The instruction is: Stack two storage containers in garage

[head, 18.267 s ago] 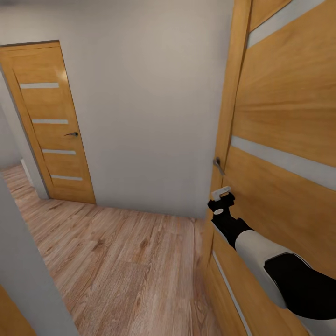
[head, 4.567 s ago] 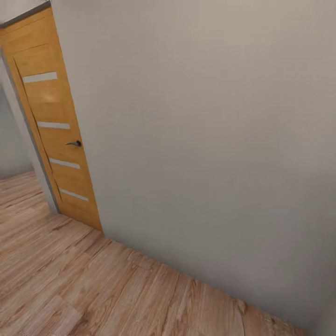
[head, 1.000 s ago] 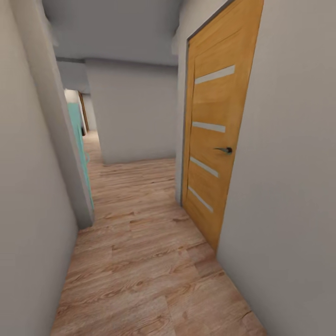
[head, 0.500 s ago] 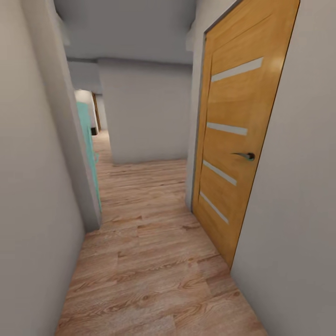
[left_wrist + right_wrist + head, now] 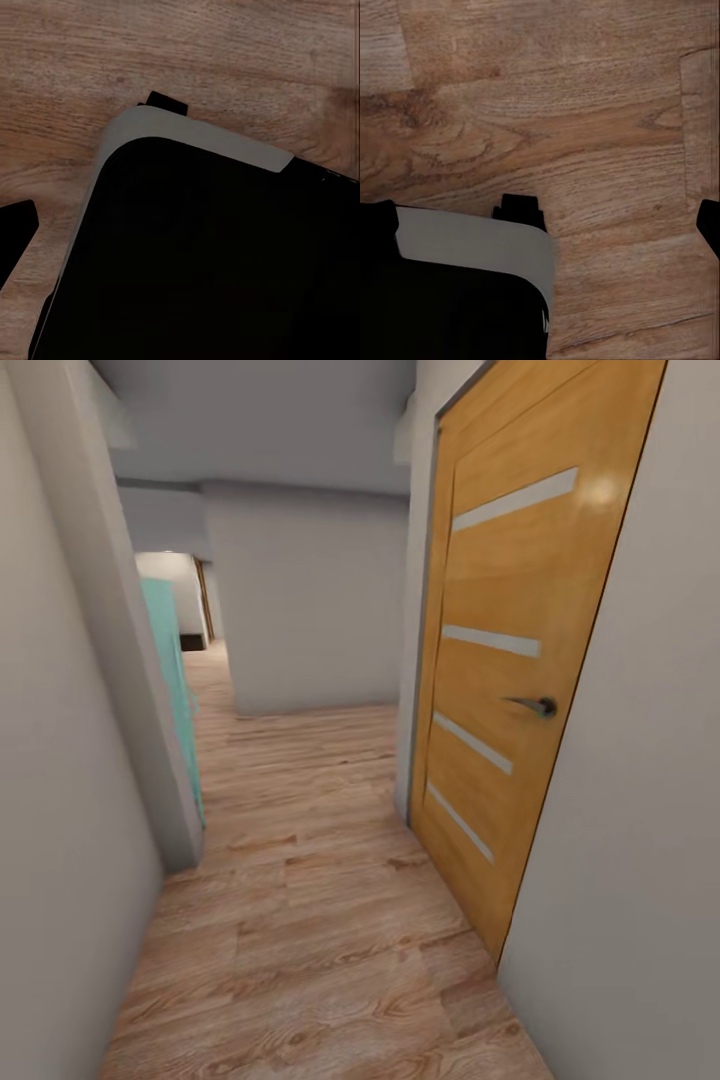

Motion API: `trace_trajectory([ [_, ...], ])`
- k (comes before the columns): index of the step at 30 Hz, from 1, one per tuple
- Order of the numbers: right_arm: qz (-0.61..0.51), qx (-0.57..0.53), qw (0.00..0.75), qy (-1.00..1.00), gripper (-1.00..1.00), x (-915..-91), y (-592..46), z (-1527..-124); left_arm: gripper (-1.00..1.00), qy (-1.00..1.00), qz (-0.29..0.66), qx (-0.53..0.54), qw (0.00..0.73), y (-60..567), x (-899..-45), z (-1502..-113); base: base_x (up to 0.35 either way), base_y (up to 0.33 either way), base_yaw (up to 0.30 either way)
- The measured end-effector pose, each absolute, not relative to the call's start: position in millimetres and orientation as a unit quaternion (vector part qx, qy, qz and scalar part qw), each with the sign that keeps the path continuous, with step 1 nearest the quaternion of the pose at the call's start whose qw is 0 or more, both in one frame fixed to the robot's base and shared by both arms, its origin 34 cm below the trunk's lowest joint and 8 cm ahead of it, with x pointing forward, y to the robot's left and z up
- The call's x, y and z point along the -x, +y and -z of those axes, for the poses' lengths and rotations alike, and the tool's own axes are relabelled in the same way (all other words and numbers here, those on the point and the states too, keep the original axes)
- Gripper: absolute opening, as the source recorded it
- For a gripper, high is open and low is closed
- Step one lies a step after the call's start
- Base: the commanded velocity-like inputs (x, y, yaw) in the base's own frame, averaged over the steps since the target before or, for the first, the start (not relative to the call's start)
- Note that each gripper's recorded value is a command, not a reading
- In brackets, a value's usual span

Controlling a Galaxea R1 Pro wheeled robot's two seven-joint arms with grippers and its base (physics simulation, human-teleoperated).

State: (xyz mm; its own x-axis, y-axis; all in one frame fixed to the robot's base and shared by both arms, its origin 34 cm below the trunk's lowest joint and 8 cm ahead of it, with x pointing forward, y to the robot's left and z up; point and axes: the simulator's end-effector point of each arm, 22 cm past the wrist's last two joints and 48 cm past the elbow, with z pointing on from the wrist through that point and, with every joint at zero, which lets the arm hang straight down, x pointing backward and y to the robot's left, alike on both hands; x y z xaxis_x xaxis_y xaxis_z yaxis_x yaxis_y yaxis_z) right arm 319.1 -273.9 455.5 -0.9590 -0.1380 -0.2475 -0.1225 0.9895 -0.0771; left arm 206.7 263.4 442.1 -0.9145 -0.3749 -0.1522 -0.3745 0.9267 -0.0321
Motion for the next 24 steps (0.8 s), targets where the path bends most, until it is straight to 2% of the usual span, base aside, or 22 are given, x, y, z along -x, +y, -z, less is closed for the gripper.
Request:
trace_trajectory([
  [6, 0.032, 0.065, 0.128, 0.989, 1.0, -319.4, -276.4, -455.6, 1.0, 0.978, 0.001, 0.192, 0.078, 263.7, -206.5, -442.1, 0.291, -0.162, 0.182],
  [24, 0.032, 0.069, 0.125, 0.989, 1.0, -317.2, -276.9, -454.6, 1.0, 0.978, 0.0, 0.192, 0.075, 263.8, -203.7, -441.7, 0.298, -0.138, 0.264],
])
